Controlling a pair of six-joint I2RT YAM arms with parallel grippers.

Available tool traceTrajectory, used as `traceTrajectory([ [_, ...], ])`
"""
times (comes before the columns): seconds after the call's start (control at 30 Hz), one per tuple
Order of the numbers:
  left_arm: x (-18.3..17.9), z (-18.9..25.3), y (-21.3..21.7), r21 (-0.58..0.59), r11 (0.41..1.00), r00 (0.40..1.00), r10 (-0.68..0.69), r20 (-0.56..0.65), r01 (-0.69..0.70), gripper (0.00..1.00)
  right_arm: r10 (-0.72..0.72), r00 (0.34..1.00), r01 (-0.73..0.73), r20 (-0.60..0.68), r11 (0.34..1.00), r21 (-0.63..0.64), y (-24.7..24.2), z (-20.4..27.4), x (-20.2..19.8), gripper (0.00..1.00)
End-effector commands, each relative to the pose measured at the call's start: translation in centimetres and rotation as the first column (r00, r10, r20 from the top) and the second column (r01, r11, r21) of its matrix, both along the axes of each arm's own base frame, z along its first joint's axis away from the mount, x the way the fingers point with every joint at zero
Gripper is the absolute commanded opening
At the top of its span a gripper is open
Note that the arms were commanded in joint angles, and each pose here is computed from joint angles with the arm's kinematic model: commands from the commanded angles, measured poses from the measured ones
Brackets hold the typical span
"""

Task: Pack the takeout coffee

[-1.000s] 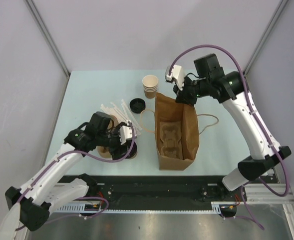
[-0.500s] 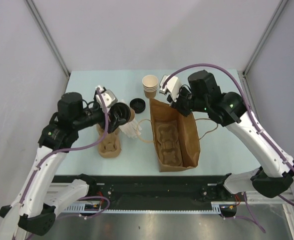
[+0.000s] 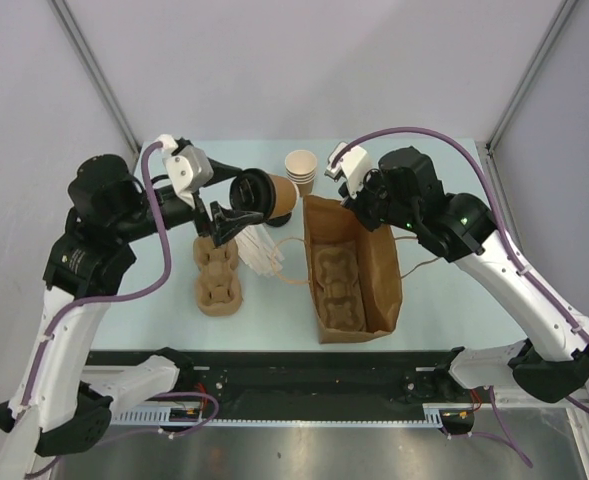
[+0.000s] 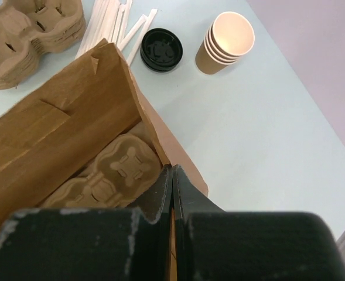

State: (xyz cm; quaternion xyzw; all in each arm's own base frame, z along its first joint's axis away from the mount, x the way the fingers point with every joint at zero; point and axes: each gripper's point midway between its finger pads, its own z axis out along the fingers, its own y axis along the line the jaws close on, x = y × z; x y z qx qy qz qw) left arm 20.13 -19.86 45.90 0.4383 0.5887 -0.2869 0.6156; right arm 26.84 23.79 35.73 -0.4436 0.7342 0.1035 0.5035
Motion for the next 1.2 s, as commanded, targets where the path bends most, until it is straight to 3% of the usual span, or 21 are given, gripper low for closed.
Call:
traceTrajectory([
  [0.0, -2.3, 2.9, -2.6, -0.085, 0.987, 0.989, -0.144, -0.04, 0.14, 0.39, -0.06, 0.998, 0.058, 0.018, 0.994, 0.089, -0.2, 1.7, 0.3, 0.0],
  [0.1, -3.3, 3.9, -3.9, -0.089, 0.975, 0.978, -0.207, -0.014, 0.205, 0.39, -0.083, 0.996, 0.084, -0.01, 0.991, 0.107, -0.2, 1.5, 0.6, 0.0],
  [0.3, -5.2, 1.3, -6.8, -0.001, 0.945, 0.944, -0.327, -0.044, 0.328, 0.38, -0.123, 0.991, 0.129, -0.046, 0.981, 0.147, -0.4, 1.4, 1.3, 0.0],
  [0.53, -5.4, -0.2, -9.6, 0.082, 0.925, 0.928, -0.368, -0.059, 0.372, 0.38, -0.165, 0.984, 0.173, -0.066, 0.975, 0.141, -1.0, 0.9, 2.0, 0.0],
  [0.73, -4.9, -1.9, -11.8, 0.187, 0.914, 0.933, -0.356, -0.051, 0.359, 0.38, -0.181, 0.977, 0.195, -0.112, 0.973, 0.128, -0.7, -0.1, 2.3, 0.0],
  [1.17, -1.1, -10.9, -14.7, 0.45, 0.858, 0.967, -0.192, -0.168, 0.248, 0.38, -0.267, 0.923, 0.31, -0.278, 0.942, 0.125, -0.4, -2.1, 3.4, 0.0],
])
